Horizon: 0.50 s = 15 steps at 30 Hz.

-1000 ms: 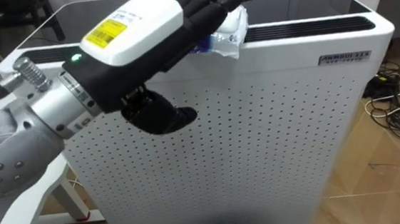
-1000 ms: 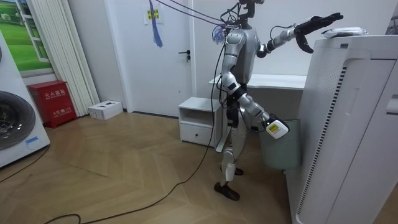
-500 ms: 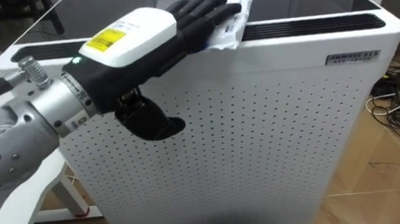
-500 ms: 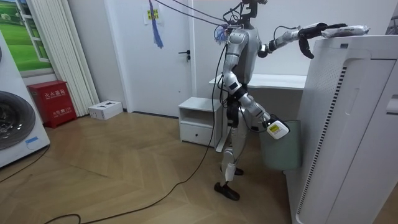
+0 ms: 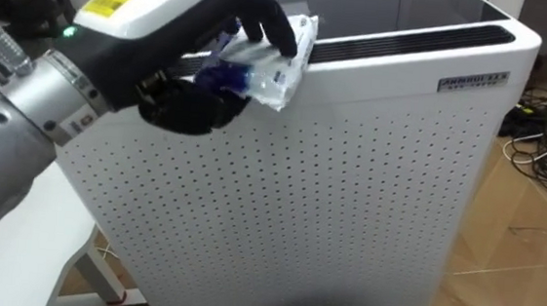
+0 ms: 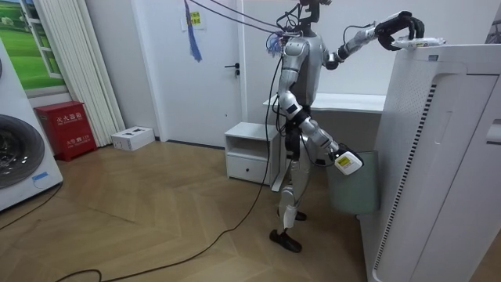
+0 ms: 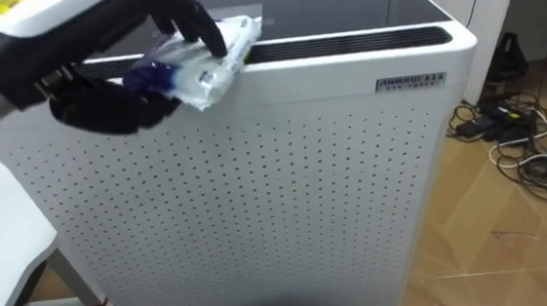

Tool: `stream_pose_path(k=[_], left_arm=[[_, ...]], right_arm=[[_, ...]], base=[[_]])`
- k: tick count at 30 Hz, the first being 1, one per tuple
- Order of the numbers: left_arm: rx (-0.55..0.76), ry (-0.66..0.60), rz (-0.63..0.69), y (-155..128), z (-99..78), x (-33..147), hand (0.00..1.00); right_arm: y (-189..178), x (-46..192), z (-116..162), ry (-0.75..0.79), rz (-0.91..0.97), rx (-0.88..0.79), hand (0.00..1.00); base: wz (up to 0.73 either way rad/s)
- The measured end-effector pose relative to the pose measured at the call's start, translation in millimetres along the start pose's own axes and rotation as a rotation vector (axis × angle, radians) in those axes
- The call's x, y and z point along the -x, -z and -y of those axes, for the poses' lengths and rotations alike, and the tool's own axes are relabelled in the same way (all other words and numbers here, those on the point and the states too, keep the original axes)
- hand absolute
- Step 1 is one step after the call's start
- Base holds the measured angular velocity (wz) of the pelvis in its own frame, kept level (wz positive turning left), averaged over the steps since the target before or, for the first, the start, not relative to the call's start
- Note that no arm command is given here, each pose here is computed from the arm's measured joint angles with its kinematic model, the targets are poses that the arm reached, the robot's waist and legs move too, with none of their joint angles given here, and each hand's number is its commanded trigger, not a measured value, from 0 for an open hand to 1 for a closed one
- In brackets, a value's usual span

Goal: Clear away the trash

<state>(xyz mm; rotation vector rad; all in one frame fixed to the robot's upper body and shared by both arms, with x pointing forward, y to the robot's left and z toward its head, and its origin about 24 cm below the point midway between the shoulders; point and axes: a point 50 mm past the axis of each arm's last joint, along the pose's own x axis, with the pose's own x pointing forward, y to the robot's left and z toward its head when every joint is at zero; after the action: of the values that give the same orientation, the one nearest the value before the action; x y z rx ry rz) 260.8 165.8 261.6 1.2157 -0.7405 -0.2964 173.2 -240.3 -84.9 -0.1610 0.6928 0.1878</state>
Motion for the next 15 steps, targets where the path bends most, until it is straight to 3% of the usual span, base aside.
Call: stream_pose_path(k=[15], left_arm=[[0.017,-0.082,0.021,-2.9,-7.9,1.3,1.0]], right_arm=[[-0.2,-0.2,0.8,0.028,0.001,0.0,1.0]], base=[[0.0]])
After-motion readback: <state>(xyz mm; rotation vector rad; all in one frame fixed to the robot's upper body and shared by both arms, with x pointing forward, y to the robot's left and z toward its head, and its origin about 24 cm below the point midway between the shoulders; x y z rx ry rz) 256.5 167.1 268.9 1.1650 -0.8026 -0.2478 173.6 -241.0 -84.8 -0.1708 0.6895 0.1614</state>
